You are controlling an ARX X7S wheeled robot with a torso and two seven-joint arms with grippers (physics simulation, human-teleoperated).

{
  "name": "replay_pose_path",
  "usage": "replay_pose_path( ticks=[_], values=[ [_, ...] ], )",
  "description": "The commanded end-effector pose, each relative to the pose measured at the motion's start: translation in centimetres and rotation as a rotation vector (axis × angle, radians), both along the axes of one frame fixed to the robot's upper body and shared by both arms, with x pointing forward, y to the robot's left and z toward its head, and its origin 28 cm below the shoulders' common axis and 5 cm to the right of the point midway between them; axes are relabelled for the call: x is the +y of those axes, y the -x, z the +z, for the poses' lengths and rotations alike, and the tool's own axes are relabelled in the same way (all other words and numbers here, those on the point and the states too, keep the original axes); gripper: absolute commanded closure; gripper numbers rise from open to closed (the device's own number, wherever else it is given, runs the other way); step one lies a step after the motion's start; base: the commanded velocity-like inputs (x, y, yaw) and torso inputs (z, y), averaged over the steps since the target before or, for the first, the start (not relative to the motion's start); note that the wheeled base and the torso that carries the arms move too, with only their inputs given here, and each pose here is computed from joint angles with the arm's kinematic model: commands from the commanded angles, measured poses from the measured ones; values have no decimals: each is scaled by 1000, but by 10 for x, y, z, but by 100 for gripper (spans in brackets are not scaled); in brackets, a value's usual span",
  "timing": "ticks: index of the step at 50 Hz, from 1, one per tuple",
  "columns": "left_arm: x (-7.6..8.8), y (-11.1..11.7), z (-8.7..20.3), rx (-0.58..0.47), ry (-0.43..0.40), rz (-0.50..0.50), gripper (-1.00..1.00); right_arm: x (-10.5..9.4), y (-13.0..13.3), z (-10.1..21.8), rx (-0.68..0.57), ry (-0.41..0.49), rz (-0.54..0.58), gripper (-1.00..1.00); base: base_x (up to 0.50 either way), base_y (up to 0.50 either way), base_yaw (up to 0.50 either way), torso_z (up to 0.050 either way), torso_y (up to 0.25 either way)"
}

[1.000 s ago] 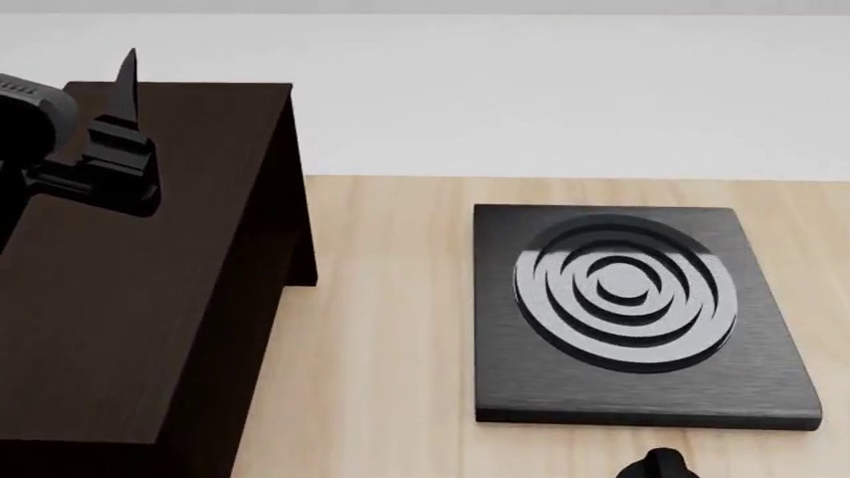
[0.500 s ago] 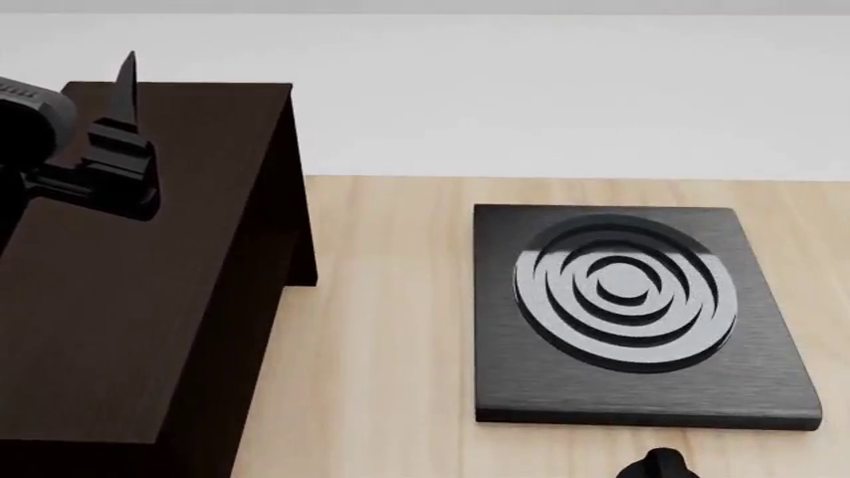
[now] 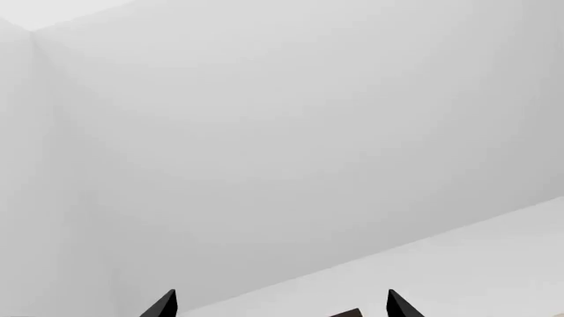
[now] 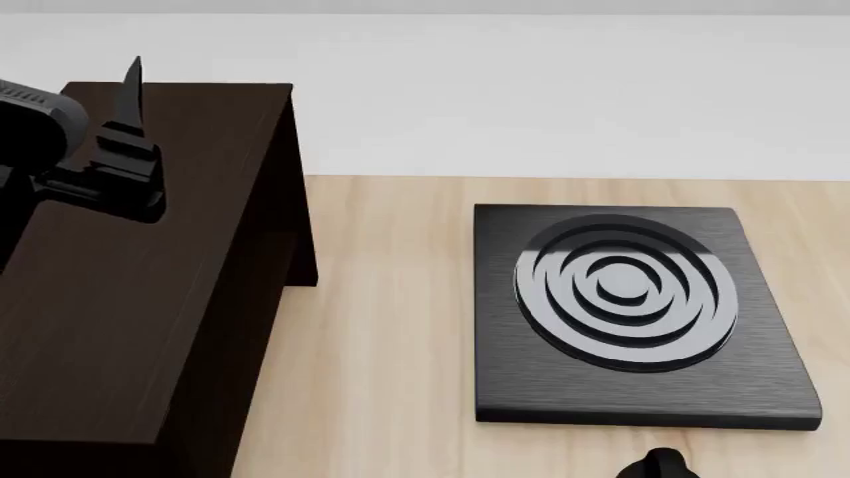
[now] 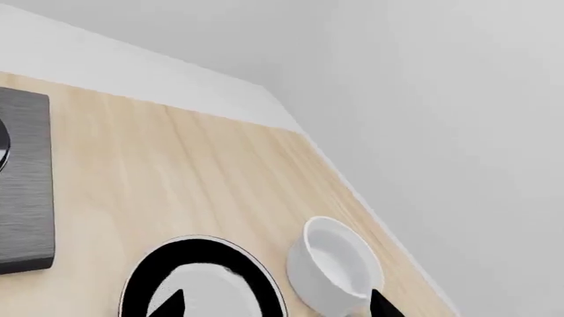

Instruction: Put the frying pan under the cabinet shelf.

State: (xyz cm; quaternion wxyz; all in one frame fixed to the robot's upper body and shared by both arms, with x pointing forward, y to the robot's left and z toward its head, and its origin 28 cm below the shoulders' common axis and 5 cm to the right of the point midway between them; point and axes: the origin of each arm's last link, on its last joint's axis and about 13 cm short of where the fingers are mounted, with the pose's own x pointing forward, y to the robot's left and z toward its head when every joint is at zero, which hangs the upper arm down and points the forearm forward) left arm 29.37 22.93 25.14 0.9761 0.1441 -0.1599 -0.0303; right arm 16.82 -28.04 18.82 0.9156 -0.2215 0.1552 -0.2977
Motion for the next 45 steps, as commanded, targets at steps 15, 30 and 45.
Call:
replay_pose_path(
  ticks=[15,30,45],
  values=[
    [1,4,2,-6,-2,-2,-100,-2,12,-17,61,-31,-15,-100,0,0,0,0,0],
    [3,5,4,-5,-2,-1,-100,0,14,-29,97,-48,-6,-100,0,0,0,0,0],
    [4,5,4,-5,-1,2,-100,2,6,-47,140,-73,19,-100,0,0,0,0,0]
  ],
)
